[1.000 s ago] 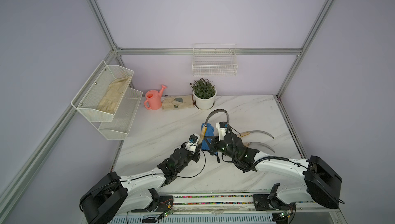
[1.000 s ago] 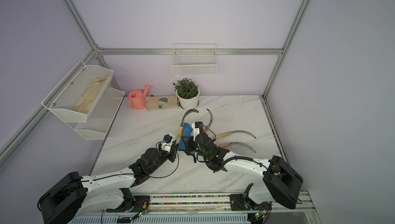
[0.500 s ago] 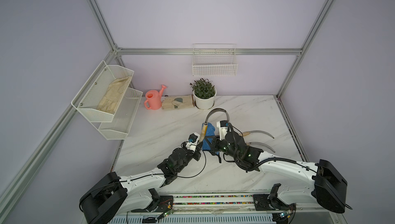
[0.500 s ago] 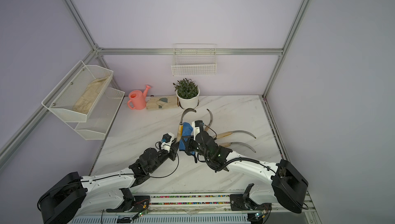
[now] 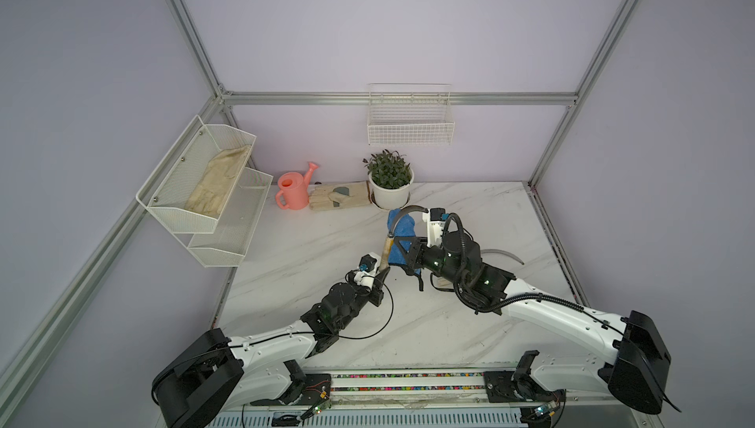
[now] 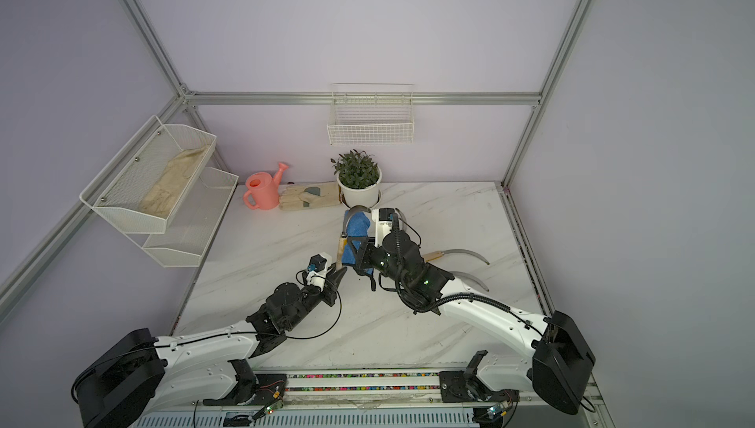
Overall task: Wipe small sickles with rags
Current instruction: Wipe the small sickle.
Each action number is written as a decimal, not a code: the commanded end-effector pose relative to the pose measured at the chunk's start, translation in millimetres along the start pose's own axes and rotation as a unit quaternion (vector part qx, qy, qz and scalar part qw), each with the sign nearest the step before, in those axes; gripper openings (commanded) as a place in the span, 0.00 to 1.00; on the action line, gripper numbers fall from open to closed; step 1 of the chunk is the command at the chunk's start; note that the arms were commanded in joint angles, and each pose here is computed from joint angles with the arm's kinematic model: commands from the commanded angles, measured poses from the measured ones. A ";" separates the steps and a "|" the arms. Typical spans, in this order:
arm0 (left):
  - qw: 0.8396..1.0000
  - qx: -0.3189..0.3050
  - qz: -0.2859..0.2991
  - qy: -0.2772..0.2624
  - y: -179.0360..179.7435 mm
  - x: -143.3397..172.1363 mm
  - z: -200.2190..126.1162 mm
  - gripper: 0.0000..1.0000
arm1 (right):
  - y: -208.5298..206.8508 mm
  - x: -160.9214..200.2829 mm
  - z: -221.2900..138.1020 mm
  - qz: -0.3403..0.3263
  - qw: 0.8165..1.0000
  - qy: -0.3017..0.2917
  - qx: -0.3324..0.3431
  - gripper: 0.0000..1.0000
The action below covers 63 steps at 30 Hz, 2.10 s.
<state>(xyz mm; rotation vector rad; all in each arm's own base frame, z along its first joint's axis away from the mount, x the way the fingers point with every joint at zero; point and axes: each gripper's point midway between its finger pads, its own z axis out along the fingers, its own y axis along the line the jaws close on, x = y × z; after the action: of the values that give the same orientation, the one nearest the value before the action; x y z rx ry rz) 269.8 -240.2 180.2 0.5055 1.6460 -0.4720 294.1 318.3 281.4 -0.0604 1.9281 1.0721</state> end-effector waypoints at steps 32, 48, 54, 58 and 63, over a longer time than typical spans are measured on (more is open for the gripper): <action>0.999 0.047 0.009 0.000 -19.1 -2.8 -1.9 0.00 | 30.3 12.5 -29.5 -0.069 0.992 -0.015 -0.106 0.00; 0.995 0.093 -0.021 0.008 -35.4 -3.3 -2.2 0.00 | -21.3 -5.2 -83.1 -0.166 0.977 -0.128 -0.022 0.00; 0.992 0.119 -0.030 0.010 -43.7 -5.7 -4.6 0.00 | -56.0 17.9 -72.6 -0.184 0.975 -0.128 0.001 0.00; 0.988 0.149 -0.027 0.036 -56.5 -1.3 1.5 0.00 | -35.6 15.3 -72.9 -0.199 0.969 -0.139 -0.049 0.00; 0.984 0.170 -0.027 0.057 -65.5 3.6 7.3 0.00 | -29.9 9.0 -60.2 -0.203 0.967 -0.145 -0.056 0.00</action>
<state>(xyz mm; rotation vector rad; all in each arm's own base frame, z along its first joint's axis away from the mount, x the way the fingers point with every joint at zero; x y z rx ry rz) 236.6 -280.2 146.2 0.7371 1.7724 -0.7041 256.6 253.6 231.7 -0.3210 1.6458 0.8221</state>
